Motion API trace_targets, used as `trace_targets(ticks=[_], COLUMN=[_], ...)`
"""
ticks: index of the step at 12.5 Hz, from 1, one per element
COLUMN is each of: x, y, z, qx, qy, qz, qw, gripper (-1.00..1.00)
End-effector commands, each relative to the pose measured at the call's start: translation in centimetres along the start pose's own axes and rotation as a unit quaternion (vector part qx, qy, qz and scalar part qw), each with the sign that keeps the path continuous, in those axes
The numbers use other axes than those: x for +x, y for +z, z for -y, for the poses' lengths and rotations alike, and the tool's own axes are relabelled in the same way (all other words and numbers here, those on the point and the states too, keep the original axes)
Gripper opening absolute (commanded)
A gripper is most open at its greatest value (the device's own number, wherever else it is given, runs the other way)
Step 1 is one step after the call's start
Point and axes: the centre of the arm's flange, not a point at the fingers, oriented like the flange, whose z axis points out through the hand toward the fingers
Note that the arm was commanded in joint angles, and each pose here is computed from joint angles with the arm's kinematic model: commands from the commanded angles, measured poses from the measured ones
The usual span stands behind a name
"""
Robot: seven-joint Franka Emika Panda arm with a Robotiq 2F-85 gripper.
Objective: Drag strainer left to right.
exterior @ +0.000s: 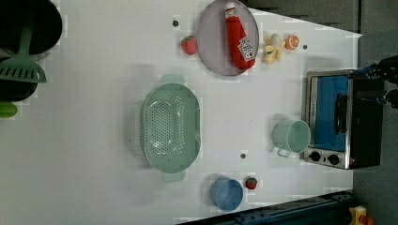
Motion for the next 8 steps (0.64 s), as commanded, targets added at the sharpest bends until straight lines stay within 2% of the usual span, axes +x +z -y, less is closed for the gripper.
trace_targets(ticks=[1, 3, 6, 8], x=[-6.4, -7.3, -12.3, -16.9], y=[-7.6, -7.4, -5.8, -3.3], z=[-11.3, -10.3, -5.4, -1.4], qx=[0.013, 0.013, 0.005, -0.022], qy=[0.049, 0.038, -0.019, -0.059], qz=[-0.029, -0.028, -0.009, -0.005], qw=[0.998, 0.999, 1.000, 0.998], gripper=[0.59, 0.99, 1.00, 1.00])
